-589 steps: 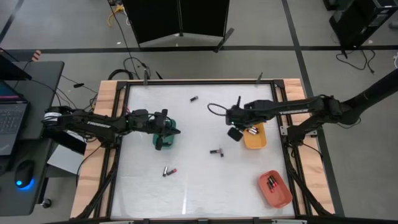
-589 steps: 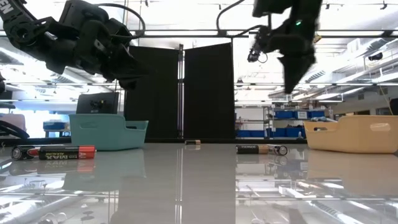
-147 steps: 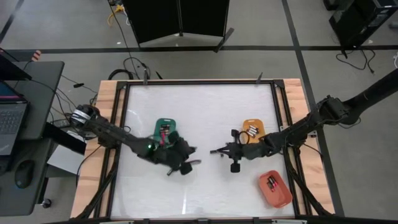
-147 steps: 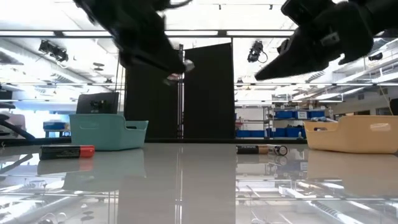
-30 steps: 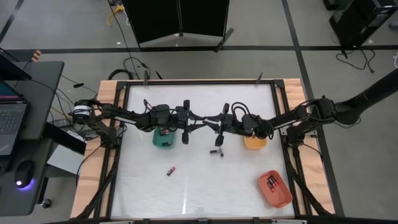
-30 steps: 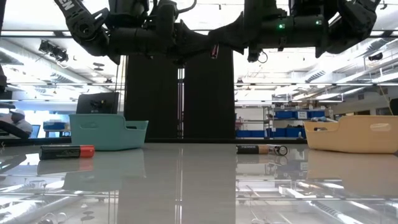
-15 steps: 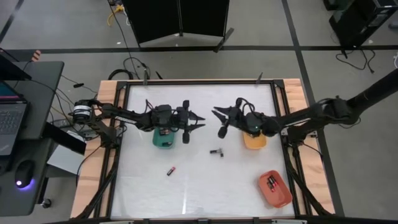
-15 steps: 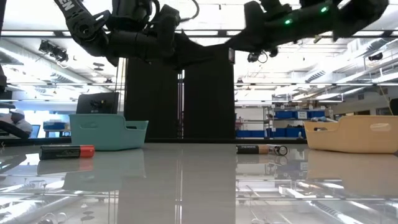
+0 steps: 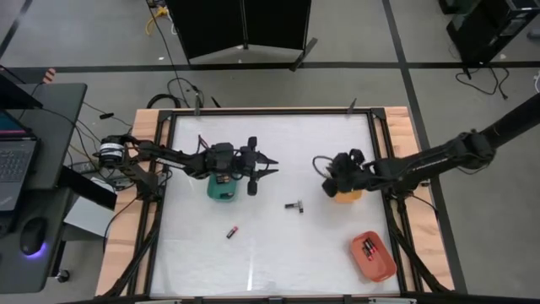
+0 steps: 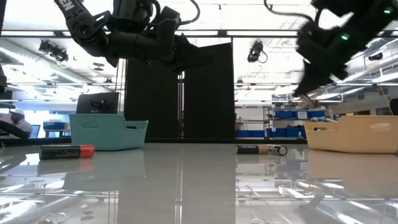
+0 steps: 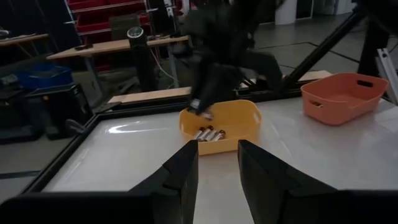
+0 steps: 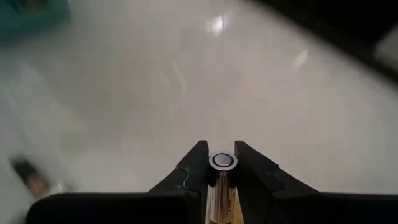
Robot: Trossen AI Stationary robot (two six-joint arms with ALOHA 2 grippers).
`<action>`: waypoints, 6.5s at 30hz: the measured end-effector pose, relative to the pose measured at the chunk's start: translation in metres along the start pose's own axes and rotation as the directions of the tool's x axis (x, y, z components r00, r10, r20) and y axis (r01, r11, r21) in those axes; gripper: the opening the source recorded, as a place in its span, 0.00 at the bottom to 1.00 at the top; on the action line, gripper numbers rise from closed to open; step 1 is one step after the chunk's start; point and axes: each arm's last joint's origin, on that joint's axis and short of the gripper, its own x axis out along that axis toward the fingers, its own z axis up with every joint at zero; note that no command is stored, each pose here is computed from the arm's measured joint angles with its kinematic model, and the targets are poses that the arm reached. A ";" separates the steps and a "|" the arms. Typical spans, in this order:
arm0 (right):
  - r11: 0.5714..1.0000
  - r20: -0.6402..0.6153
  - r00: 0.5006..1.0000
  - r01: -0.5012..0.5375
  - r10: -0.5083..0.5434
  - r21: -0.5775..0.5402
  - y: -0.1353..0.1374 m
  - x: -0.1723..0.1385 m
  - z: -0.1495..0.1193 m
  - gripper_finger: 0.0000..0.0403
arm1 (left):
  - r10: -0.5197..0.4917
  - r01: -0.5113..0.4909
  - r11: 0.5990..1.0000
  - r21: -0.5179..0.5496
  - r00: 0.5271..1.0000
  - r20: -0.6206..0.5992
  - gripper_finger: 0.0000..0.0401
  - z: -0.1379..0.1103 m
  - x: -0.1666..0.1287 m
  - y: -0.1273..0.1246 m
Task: Sort batteries
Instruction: Put the silver battery into the yellow bin, then put the black and copper battery into the green bin
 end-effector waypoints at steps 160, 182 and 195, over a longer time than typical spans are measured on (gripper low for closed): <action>0.764 -0.238 0.906 -0.424 0.351 -0.487 0.131 0.073 0.029 0.15 | 0.014 -0.006 0.999 -0.052 0.986 0.164 0.03 -0.029 -0.039 -0.008; 0.820 0.425 0.734 -0.315 0.530 -0.478 0.109 0.026 0.057 0.15 | -0.204 0.228 0.972 -0.048 0.932 0.299 0.15 -0.011 -0.036 -0.013; 0.818 0.423 0.734 -0.317 0.532 -0.480 0.109 0.026 0.057 0.15 | -0.175 0.189 0.982 -0.013 0.933 0.314 0.37 -0.006 -0.033 -0.022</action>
